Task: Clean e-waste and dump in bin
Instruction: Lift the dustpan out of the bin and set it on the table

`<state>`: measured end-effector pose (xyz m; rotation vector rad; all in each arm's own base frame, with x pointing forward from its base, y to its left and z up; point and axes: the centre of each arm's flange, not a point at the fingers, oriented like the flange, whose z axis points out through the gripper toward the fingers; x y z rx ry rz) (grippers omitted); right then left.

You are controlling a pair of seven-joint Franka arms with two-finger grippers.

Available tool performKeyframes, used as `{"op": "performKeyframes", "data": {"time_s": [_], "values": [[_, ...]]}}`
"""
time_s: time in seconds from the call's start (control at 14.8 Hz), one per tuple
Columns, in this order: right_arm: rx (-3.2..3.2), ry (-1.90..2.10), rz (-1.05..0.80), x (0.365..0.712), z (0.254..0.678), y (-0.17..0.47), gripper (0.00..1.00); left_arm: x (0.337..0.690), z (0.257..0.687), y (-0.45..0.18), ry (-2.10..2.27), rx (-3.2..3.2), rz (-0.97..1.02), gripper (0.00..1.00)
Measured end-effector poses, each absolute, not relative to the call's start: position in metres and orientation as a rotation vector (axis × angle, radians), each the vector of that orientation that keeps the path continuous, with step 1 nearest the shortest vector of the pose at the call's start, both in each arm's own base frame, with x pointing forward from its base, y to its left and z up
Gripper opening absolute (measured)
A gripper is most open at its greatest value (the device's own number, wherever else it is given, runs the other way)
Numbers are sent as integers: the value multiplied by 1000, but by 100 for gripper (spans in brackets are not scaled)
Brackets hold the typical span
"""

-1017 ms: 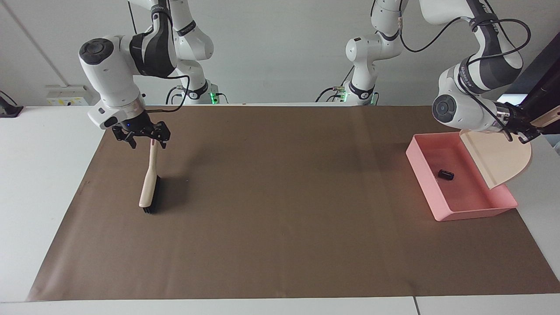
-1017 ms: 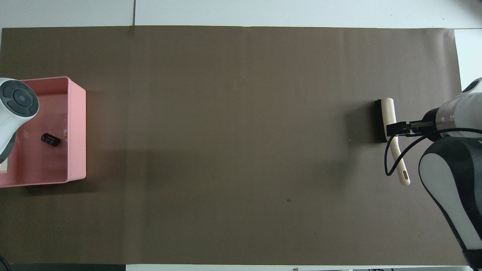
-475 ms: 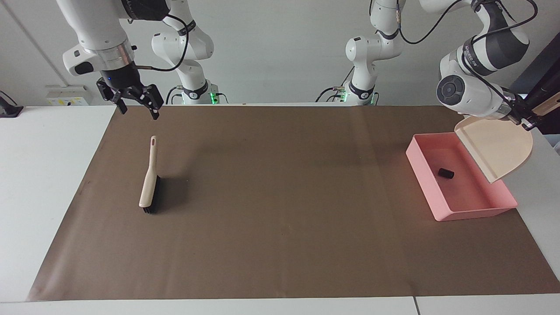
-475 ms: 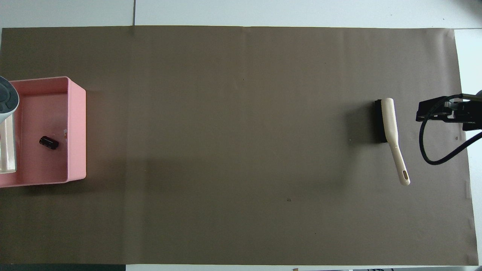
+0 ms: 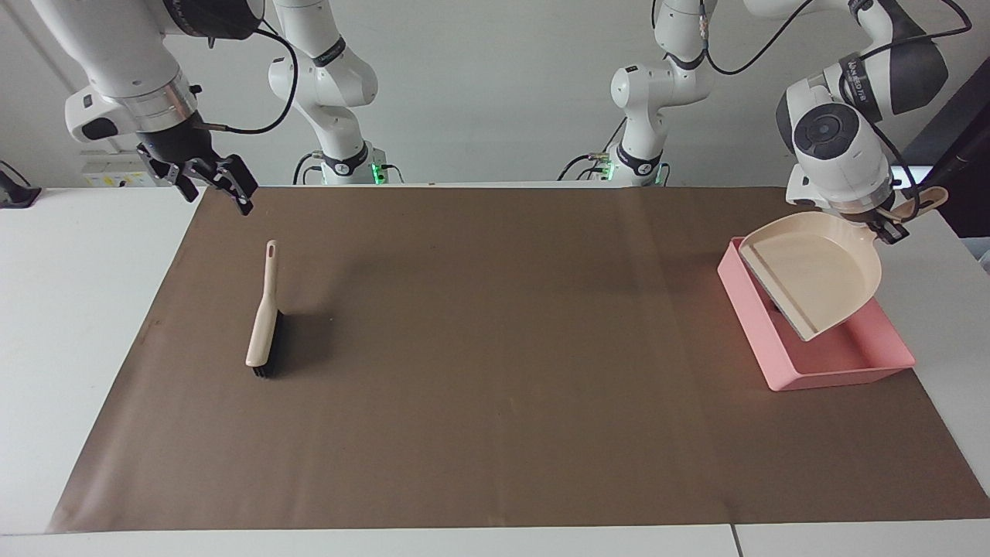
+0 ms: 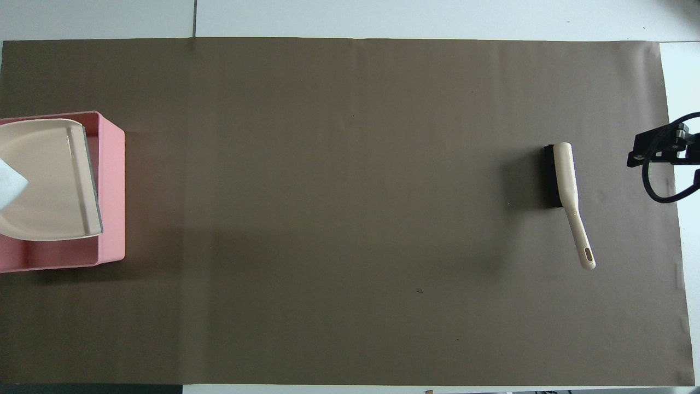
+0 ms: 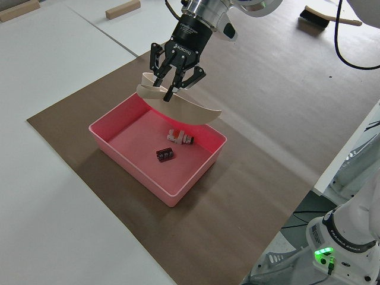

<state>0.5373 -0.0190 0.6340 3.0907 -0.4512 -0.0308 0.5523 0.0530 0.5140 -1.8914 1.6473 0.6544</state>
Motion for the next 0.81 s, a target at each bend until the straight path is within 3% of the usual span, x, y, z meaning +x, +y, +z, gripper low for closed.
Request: {"op": "performKeyframes", "data": {"time_s": [0.47,0.81], "values": [[3107,-364,-19,538,632,-27,99,544,483,-70,1916,-1825,507,33],[3107,-364,-26,534,636,-27,99,524,438,-138,2089,-1780,448,33]]}}
